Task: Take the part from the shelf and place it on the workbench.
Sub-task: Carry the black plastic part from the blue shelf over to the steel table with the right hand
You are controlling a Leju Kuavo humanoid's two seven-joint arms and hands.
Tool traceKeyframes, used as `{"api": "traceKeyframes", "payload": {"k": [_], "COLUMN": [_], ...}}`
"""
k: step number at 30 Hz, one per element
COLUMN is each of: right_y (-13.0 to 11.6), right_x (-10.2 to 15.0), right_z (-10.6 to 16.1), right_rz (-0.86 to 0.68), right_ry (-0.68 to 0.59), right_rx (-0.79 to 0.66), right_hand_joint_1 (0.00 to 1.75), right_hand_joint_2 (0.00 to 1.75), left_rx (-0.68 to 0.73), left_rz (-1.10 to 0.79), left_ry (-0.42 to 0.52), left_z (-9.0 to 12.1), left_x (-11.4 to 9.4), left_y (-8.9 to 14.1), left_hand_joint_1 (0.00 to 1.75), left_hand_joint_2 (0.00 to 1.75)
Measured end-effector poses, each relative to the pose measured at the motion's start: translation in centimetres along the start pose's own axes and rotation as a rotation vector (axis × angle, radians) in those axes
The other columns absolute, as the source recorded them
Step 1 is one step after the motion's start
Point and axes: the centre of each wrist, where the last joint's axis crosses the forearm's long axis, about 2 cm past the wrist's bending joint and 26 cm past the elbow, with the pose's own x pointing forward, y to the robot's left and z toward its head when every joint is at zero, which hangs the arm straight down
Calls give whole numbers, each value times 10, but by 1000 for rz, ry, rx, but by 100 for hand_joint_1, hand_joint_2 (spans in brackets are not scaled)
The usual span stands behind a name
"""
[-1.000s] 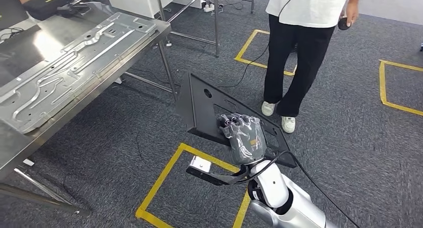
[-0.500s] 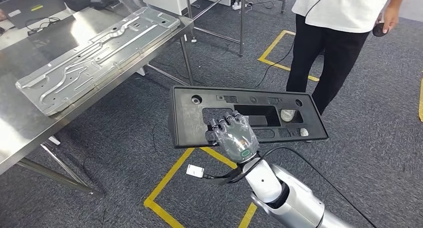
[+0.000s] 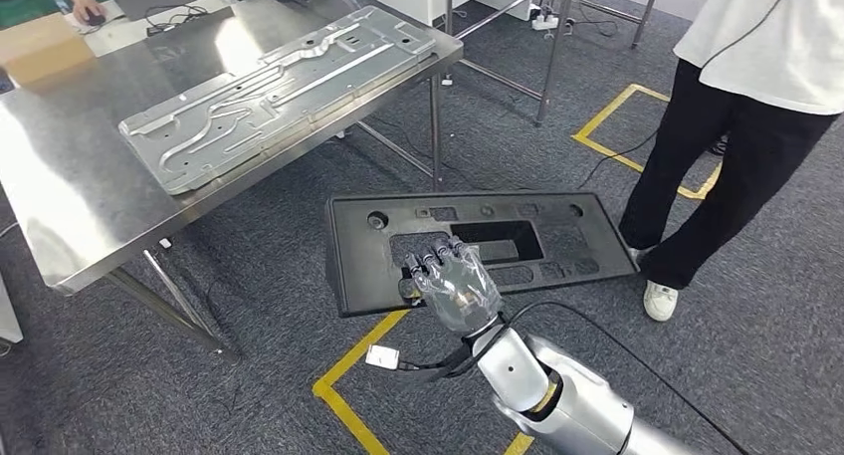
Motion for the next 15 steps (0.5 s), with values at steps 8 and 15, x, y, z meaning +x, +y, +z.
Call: {"api": "traceKeyframes", "payload": {"k": [8,15], "right_y": [6,11], "right_x": [11,17], "right_z": [2,4], "right_rz": [-32,-43], "right_ry": [14,10], "right_rx": [16,38], "right_hand_joint_1": [175,175], "right_hand_joint_2": [175,175], "left_rx": [-6,-3], "left_rz": [-12,-17], "left_ry": [9,-1], "left_z": [0,-1], "left_x": [-4,3], "left_y": [-1,4], "left_hand_joint_1": [0,0], "left_hand_joint_2": [175,175]}}
